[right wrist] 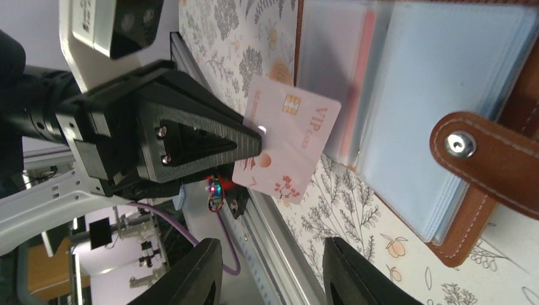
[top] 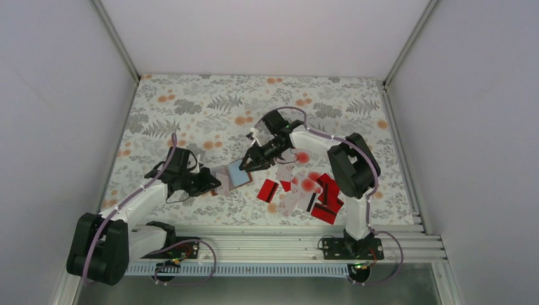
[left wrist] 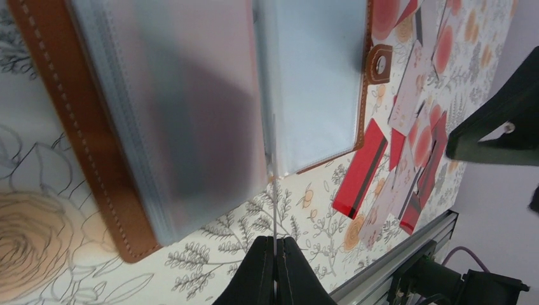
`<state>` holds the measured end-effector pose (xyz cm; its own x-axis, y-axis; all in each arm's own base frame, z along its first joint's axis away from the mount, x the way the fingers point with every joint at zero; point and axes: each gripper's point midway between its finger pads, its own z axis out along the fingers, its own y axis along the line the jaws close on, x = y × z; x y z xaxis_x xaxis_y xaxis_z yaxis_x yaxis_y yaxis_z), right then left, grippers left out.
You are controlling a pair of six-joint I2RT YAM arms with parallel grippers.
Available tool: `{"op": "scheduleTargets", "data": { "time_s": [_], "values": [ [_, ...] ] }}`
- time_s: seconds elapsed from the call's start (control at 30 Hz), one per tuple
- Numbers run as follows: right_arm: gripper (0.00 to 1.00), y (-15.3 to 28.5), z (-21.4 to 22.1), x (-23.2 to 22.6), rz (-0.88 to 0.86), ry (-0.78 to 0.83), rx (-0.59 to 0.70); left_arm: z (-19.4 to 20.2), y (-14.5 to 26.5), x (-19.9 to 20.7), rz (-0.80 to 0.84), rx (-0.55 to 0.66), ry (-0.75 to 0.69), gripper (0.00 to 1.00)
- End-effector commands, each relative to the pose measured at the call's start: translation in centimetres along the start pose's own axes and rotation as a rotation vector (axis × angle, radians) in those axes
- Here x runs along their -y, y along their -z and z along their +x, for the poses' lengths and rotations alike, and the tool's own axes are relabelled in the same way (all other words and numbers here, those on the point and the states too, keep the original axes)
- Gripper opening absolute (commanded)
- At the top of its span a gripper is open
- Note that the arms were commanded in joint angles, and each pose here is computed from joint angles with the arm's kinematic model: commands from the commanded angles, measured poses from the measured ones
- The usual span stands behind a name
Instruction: Put the credit cards into the card holder
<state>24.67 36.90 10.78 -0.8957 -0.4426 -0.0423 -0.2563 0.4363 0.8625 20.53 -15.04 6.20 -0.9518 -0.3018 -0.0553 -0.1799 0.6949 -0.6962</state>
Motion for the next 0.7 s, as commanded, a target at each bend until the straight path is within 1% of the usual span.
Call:
{"op": "scheduleTargets", "data": {
  "time_s": [0.0,0.1,0.53,0.67],
  "values": [
    [0.41,-1.3,1.2,0.4,-0.078,0.008,-0.053,-1.2,-0.5,1.3,0.085,0.036,-0.022,0.03],
    [0.40,-1.8,1.7,1.3,-0.080,-0.009,-0.075,-1.4,-0.9,1.3,0.105,0.036,-0.025,0.02],
    [0.37,-3.7,3.6,5.7,-0.044,-0.076,-0.116,-1.6,-2.0,0.4,0.083,0.010,-0.029,0.02],
    [0.36,-4.1,4.0,6.7,-0.026,-0.093,-0.121,-1.7,-1.7,0.5,0.073,0.016,-0.040,0.02]
  ]
}}
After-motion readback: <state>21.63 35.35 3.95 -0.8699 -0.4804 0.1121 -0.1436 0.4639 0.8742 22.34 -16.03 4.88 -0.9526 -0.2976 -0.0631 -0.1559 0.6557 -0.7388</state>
